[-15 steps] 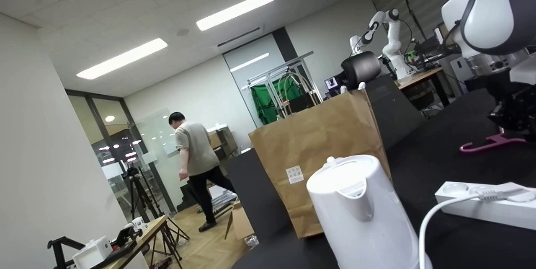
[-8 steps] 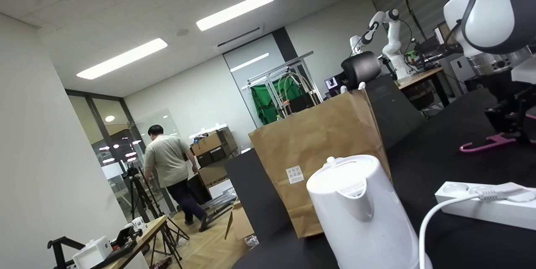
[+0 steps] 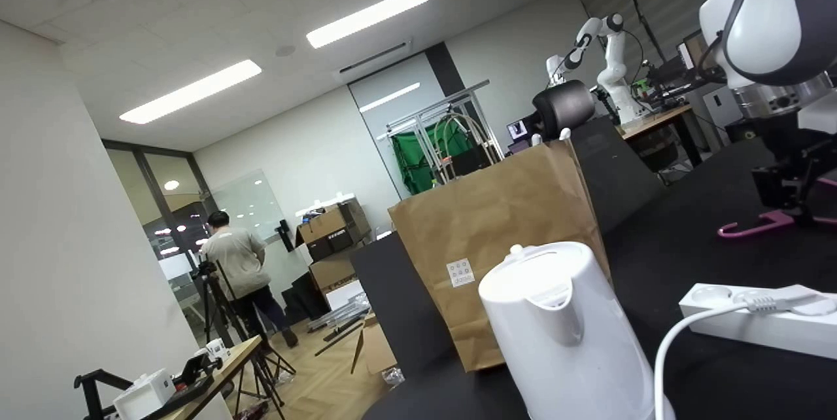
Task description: Hang the pink clothes hanger on the rail
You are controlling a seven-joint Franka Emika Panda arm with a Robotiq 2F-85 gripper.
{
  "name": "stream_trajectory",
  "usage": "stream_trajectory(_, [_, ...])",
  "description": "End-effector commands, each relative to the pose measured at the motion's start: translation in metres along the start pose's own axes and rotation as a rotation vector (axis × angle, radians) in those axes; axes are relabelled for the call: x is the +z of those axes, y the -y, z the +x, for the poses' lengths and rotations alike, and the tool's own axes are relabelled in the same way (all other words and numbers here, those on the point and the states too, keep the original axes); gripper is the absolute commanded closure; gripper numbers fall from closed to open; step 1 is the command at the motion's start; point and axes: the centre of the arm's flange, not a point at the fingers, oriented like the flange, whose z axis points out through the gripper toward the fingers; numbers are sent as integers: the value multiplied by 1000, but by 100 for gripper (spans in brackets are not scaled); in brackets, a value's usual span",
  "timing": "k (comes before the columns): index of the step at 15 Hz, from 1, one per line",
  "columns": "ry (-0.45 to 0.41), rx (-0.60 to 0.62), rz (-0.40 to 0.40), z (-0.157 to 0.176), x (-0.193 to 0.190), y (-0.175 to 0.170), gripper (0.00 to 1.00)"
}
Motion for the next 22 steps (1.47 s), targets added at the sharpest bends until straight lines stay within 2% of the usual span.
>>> stream_trajectory(1, [-26,12,34,-4,1,-3,0])
stream_trajectory(7, [-19,6,39,-5,10,-3,0])
stream_trajectory(9, [-19,0,35,-6,13,-3,25])
stream_trajectory(18, [-31,-6,36,-5,8,0,88])
stream_trajectory(20, [-28,2,41,-3,6,-2,99])
stream_trajectory(22, [-27,11,42,-2,5,-4,100])
